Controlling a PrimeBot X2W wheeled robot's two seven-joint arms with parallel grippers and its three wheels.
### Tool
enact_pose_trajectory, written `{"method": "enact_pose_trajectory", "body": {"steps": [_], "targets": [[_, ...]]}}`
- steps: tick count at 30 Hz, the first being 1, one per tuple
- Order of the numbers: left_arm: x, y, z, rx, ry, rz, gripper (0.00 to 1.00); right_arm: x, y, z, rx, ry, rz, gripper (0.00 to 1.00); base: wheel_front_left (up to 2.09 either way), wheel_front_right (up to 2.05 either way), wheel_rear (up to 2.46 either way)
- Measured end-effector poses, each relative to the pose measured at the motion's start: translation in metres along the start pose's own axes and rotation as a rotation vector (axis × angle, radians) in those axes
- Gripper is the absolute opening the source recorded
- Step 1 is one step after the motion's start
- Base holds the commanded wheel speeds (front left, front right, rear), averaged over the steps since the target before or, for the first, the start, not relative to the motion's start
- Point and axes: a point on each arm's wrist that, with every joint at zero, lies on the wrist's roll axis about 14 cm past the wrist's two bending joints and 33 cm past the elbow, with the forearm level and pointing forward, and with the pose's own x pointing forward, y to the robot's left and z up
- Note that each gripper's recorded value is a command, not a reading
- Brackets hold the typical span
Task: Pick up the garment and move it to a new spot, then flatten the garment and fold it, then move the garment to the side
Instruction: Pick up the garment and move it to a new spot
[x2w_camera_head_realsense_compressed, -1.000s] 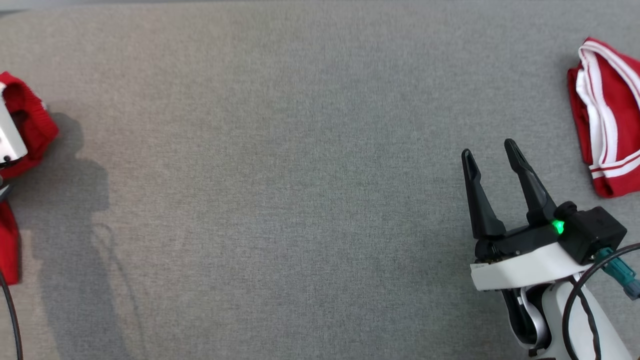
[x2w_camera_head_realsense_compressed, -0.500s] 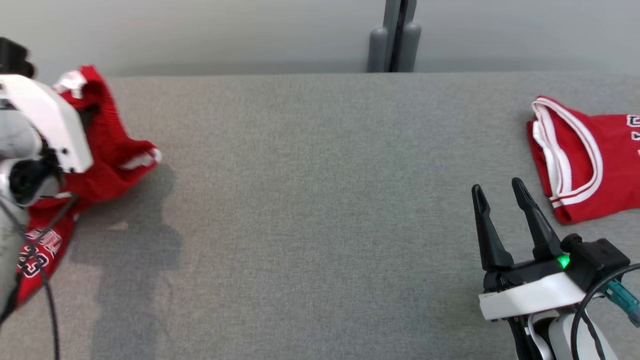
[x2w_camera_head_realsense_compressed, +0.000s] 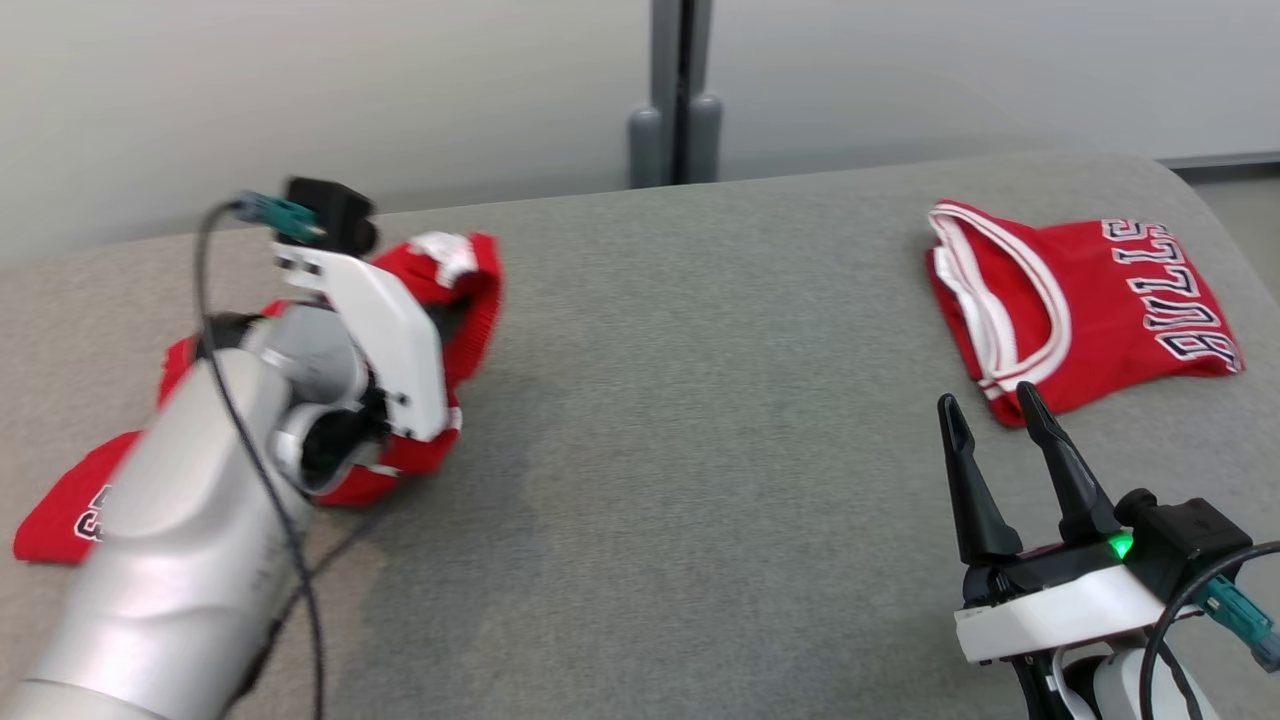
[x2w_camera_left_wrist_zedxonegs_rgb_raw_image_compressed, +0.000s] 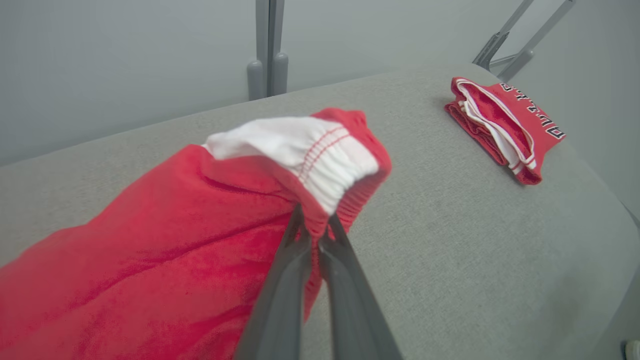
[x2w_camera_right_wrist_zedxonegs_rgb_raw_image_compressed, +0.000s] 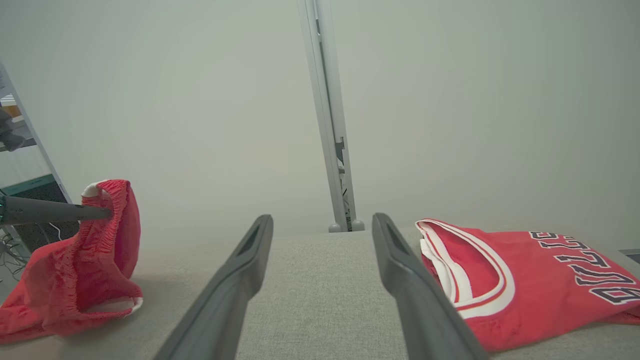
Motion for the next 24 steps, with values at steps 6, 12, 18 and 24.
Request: {"method": "enact_pose_trajectory", "body": {"steps": [6,12,18,24], "targets": [[0.039,-0.084,-0.021,-0.005,0.043,-0.195,0.00,-0.013,-0.023,0.004,-0.019,-0.001,-0.075,1.00,0.00,0.00,0.00],[0.062,-0.144,-0.048,0.017,0.113,-0.329,0.00,-0.021,-0.039,0.003,-0.033,0.009,-0.124,1.00,0.00,0.00,0.00],[0.077,-0.163,-0.065,0.038,0.166,-0.368,0.00,-0.024,-0.045,0.003,-0.040,0.016,-0.145,1.00,0.00,0.00,0.00],[0.085,-0.182,-0.068,0.030,0.169,-0.419,1.00,-0.029,-0.050,-0.002,-0.039,0.033,-0.169,1.00,0.00,0.00,0.00]]}}
